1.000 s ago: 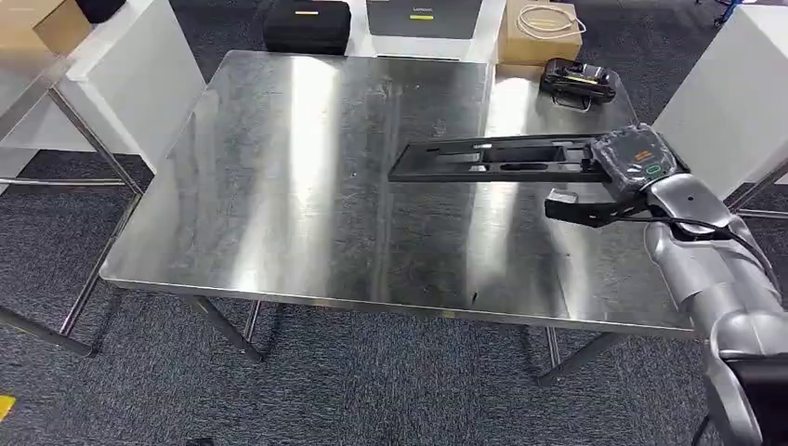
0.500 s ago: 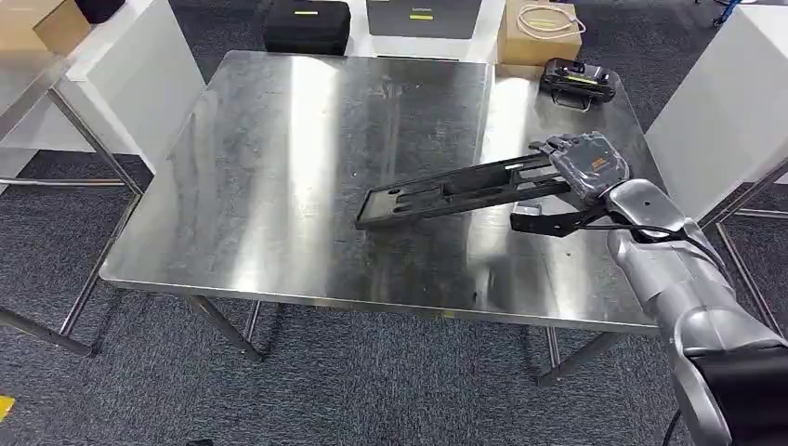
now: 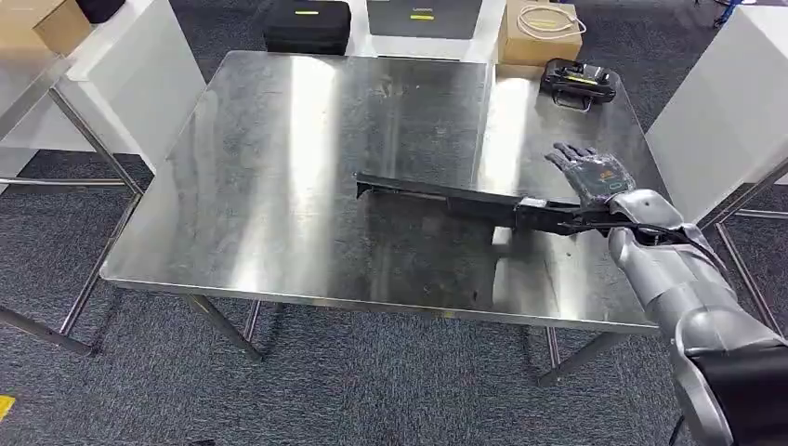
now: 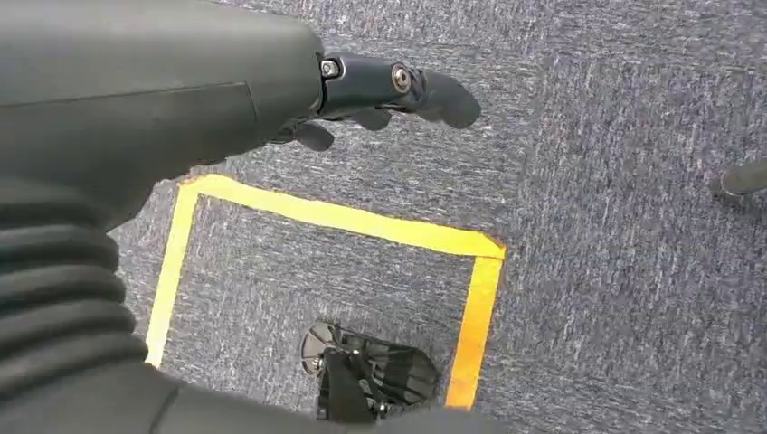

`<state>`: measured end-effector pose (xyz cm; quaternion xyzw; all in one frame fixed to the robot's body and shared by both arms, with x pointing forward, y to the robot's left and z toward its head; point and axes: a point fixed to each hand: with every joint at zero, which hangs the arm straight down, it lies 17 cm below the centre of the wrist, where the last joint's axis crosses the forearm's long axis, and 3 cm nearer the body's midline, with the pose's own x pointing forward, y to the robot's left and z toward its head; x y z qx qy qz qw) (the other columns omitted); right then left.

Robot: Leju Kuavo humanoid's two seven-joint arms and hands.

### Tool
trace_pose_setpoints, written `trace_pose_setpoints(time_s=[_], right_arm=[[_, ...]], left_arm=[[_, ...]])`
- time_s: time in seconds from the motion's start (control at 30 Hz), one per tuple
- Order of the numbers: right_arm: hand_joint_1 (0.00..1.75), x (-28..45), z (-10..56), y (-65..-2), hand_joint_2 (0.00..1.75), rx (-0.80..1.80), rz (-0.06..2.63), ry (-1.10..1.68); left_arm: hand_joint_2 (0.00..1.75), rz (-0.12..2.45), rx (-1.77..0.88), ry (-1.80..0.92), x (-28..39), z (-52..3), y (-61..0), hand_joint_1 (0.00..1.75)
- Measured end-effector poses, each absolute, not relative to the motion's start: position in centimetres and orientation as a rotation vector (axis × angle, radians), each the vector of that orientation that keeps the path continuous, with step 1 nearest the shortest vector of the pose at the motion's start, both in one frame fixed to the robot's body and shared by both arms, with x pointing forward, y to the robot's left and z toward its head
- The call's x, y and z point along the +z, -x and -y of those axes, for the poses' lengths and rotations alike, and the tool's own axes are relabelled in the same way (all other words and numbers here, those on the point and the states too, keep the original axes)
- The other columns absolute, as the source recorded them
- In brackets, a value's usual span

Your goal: Take the parts from the cabinet and place them on the table.

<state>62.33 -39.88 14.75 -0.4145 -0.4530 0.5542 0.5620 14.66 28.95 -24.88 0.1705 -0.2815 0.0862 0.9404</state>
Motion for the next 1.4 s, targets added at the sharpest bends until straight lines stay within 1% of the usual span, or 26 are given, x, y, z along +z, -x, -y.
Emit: trace_pose_setpoints(time_s=[0.13,0.23,0.5,0.77,0.8,1.4], right_arm=[[0.00,12.5,43.2,-60.6,1.75,1.126,0.864,0.818],[0.00,12.6,45.0,-59.8,1.75,1.060,0.795,0.758],[0.00,16.2,47.9,-60.7,1.75,0.994,0.781,0.838],[0.00,17.1,50.1,-60.4,1.75,0.974,0.741,0.888],[0.00,16.8,50.3,-60.2,0.00,0.974,0.732,0.889],[0.00,16.9,54.4,-58.6,0.00,0.931,0.650,0.931]], left_arm=[[0.00,0.578,0.185,-0.294,-25.0,-28.1,-14.8,0.00],[0.00,0.576,0.187,-0.277,-25.1,-27.8,-14.7,0.00],[0.00,0.567,0.189,-0.275,-25.2,-27.7,-14.6,0.00],[0.00,0.574,0.191,-0.269,-25.1,-27.4,-14.8,0.00],[0.00,0.574,0.191,-0.268,-25.1,-27.3,-14.8,0.00],[0.00,0.588,0.170,-0.251,-24.9,-26.6,-15.3,0.00]])
